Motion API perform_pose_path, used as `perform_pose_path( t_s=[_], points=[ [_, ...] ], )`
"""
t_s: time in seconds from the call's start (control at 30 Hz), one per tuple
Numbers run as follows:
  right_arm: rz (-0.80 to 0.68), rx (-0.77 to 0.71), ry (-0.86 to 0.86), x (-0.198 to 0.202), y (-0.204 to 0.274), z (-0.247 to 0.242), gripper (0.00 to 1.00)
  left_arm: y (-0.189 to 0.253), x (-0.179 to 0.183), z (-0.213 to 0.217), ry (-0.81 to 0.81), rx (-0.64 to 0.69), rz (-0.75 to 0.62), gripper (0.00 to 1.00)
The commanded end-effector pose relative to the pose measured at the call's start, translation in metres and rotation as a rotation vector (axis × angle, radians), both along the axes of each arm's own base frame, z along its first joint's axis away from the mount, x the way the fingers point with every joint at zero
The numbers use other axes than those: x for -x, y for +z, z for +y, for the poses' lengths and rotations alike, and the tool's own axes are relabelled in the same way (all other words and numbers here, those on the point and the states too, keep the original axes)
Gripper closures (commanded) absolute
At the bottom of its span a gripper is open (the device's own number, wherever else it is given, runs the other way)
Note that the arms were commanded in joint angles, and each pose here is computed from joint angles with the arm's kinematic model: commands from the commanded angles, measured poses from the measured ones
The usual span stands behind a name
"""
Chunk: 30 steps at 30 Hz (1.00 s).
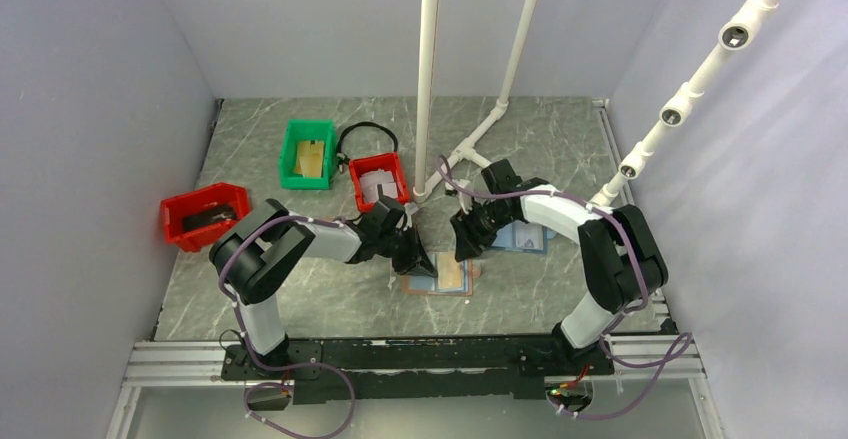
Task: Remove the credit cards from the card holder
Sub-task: Remove the credit card from the card holder.
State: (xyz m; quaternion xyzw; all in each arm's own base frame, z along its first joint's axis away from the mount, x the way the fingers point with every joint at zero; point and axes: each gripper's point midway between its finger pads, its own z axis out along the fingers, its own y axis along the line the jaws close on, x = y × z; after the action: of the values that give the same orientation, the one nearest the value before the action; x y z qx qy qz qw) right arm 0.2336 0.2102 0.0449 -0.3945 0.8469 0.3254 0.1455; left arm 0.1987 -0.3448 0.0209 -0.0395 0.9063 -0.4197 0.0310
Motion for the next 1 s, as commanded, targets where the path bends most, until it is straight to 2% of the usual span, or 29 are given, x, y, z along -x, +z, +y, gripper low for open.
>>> perform_pose_path(
  t_s=[0.0, 0.27, 0.5, 0.97],
  points=[
    [0.037, -0.046, 0.016, 0.004, 0.002, 0.009, 0.48, -0.018, 0.005, 0.008, 0.009, -0.050, 0.025, 1.00],
    [0.120, -0.167, 0.093, 0.025, 0.017, 0.026, 0.59, -0.013, 0.005, 0.005, 0.012, -0.016, 0.013, 1.00],
    [0.164, -0.251, 0.105, 0.030, 0.032, 0.037, 0.63, -0.003, 0.003, -0.001, 0.021, 0.053, -0.008, 0.75],
    [0.270, -0.285, 0.073, 0.028, 0.033, 0.049, 0.63, 0.024, -0.005, 0.002, 0.052, 0.161, -0.089, 0.47]
  ],
)
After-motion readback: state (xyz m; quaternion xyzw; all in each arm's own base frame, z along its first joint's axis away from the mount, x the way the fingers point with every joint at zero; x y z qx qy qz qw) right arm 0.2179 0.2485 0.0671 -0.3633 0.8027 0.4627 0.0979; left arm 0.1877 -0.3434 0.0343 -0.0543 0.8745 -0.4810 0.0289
